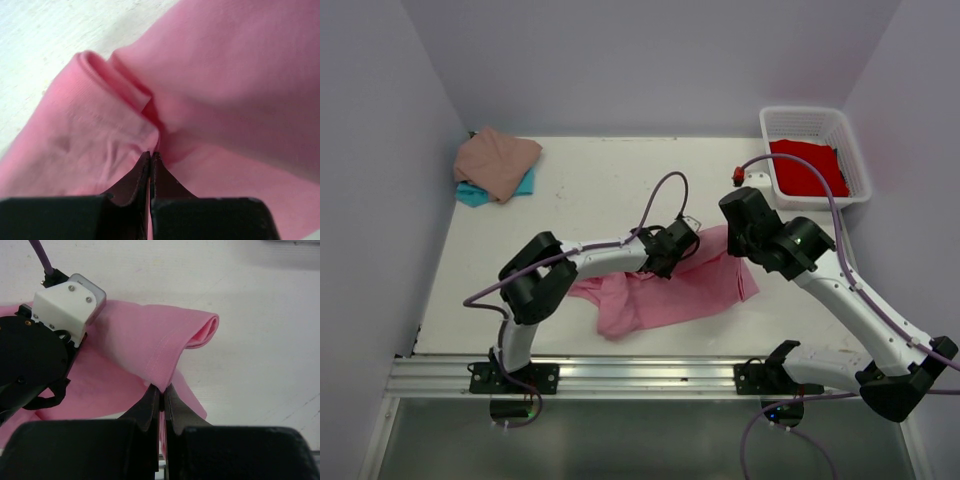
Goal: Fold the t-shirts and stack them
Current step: Move the tshirt to the center of the board
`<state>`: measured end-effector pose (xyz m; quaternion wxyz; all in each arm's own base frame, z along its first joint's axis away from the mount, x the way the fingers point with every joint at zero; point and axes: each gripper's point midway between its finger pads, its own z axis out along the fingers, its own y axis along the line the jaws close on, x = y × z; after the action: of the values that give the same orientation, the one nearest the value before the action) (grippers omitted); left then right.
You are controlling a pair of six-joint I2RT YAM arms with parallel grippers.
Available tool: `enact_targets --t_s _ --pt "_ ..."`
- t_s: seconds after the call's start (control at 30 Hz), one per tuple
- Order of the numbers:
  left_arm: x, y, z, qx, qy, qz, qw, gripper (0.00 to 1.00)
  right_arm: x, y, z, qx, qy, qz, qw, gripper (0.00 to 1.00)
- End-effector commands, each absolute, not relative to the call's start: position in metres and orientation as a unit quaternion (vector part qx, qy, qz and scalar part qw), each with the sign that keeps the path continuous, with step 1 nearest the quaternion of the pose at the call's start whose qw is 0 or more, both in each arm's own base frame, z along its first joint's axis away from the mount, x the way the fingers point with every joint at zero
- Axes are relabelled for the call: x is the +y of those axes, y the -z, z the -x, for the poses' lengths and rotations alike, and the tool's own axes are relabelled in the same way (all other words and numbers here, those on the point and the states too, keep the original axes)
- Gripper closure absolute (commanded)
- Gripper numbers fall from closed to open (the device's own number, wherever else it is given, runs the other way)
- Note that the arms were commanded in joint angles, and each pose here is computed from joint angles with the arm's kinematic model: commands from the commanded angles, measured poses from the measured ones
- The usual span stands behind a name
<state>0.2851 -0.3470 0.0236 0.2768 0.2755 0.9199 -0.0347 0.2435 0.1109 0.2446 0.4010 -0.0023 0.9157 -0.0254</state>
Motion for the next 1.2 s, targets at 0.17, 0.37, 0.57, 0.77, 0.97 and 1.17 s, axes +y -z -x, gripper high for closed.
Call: enact_targets --t_s 0.17,0.37,0.57,0.77,0.97,1.17 --pt "-0.332 -0.165 -0.293 0.893 0.044 -0.253 0.37 1.0 0.104 -0.237 -0.247 0.913 0.036 -0.013 0.407 1.0" --pt "-0.312 -0.18 -0.286 0.893 0.026 -0.249 0.373 1.0 0.104 -0.228 -0.251 0.915 0.044 -0.015 0.4 1.0" --pt "-0.293 -0.19 -0.278 0.894 0.019 -0.238 0.378 1.0 0.09 -0.21 -0.255 0.919 0.085 -0.033 0.383 0.51" --pt "-0.274 -0.203 -0.271 0.894 0.01 -0.222 0.388 1.0 0.062 -0.184 -0.259 0.918 0.164 -0.08 0.351 0.22" --pt "-0.27 -0.203 -0.269 0.896 0.009 -0.218 0.387 1.0 0.088 -0.135 -0.261 0.945 0.053 -0.107 0.304 0.39" --pt "-0.271 -0.209 -0.271 0.892 0.013 -0.216 0.396 1.0 0.158 -0.107 -0.237 0.944 -0.166 -0.124 0.257 0.71"
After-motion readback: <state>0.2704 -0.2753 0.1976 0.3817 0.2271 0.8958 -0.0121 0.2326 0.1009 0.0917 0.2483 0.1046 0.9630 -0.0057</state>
